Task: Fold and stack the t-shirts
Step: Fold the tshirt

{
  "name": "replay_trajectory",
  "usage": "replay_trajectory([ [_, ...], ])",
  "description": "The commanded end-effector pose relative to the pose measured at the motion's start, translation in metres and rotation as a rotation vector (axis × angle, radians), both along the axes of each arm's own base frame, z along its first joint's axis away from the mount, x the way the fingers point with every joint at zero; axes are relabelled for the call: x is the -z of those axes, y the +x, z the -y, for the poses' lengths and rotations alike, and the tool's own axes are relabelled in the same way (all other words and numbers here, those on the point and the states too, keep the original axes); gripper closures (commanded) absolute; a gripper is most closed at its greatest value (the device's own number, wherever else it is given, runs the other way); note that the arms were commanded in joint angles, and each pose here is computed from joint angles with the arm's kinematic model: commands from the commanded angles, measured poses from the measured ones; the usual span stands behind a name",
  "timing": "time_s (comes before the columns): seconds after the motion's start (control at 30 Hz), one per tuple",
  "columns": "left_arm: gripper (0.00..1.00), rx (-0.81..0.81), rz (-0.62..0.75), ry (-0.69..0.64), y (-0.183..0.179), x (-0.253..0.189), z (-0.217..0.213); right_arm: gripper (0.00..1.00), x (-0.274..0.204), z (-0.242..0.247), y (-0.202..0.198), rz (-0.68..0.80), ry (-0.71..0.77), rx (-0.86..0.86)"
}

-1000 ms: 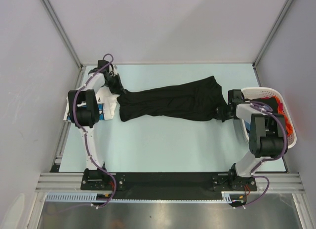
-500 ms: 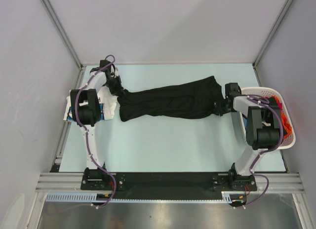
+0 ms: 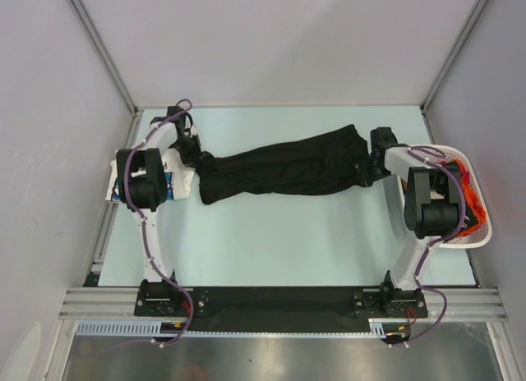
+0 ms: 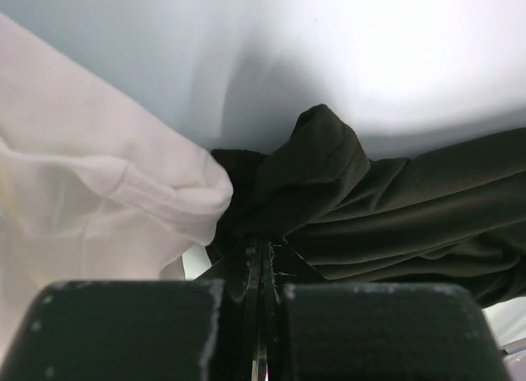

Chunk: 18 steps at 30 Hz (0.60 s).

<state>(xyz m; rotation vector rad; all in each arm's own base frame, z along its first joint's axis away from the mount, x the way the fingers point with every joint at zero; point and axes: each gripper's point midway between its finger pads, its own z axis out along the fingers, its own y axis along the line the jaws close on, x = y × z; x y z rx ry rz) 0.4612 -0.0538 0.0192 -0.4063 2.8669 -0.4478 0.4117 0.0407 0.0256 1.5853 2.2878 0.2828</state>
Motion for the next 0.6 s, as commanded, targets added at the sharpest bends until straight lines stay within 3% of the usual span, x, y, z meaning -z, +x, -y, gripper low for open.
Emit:
replay_trajectory([
  [0.0, 1.00, 0.012, -0.088, 0.031, -0.034, -0.002, -0.004, 1.00, -0.009, 0.021, 0.020, 0.011, -0.106, 0.012],
  [0.17, 1.00, 0.004, -0.140, 0.024, -0.062, -0.005, -0.002, 1.00, -0.017, 0.024, 0.046, 0.062, -0.125, -0.020],
  [0.33, 1.00, 0.069, -0.177, -0.010, -0.096, -0.009, 0.026, 1.00, -0.012, 0.024, 0.072, 0.101, -0.159, -0.104],
  [0.47, 1.00, 0.125, -0.253, -0.034, -0.143, 0.002, 0.053, 1.00, 0.000, 0.024, 0.097, 0.116, -0.190, -0.196],
  [0.57, 1.00, 0.170, -0.304, -0.065, -0.175, 0.008, 0.078, 1.00, -0.017, 0.020, 0.131, 0.198, -0.200, -0.247],
])
